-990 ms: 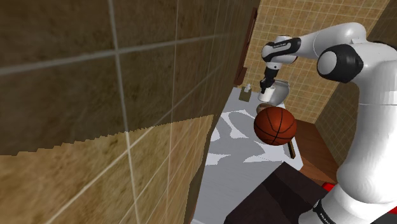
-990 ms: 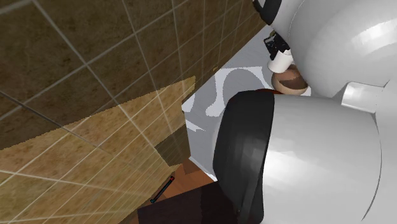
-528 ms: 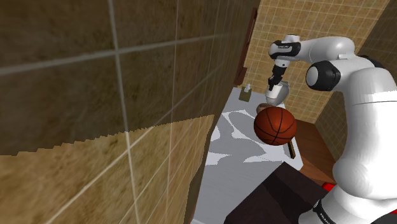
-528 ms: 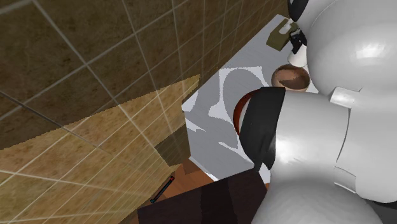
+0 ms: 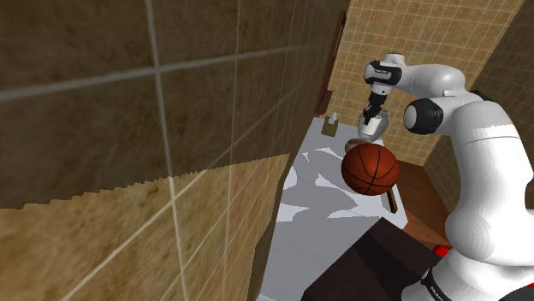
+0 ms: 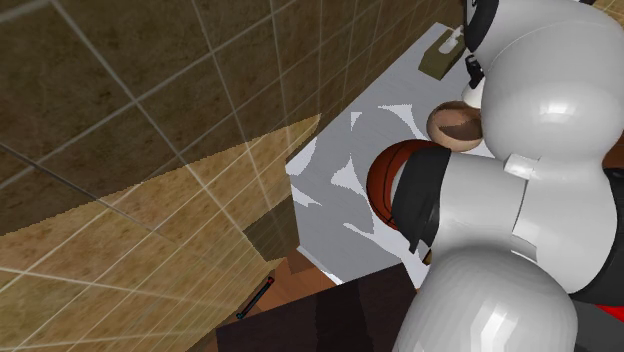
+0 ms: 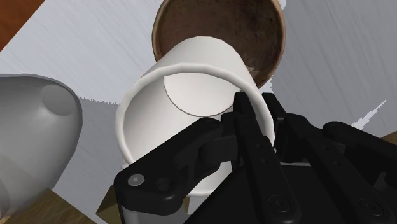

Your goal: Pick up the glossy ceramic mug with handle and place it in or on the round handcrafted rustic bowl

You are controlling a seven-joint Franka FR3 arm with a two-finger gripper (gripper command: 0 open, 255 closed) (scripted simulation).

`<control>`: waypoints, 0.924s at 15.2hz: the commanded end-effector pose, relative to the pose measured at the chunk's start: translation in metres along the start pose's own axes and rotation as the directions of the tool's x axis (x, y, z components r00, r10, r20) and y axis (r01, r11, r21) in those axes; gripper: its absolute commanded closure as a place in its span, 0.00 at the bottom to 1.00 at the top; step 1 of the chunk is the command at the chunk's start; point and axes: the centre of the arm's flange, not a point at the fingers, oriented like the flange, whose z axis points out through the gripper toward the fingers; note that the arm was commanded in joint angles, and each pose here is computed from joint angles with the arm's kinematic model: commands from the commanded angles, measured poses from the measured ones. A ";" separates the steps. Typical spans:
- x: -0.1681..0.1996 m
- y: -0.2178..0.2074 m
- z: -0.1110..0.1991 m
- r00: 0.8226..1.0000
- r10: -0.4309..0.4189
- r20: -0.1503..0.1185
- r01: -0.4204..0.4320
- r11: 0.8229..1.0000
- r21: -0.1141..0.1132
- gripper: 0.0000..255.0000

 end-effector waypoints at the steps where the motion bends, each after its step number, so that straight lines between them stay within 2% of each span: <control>1: -0.002 0.000 0.010 1.000 0.000 -0.001 0.000 1.000 -0.001 1.00; 12: -0.004 -0.003 0.068 1.000 0.000 -0.001 0.000 1.000 -0.001 1.00; 14: -0.004 -0.003 0.068 1.000 0.000 -0.001 0.000 1.000 -0.001 1.00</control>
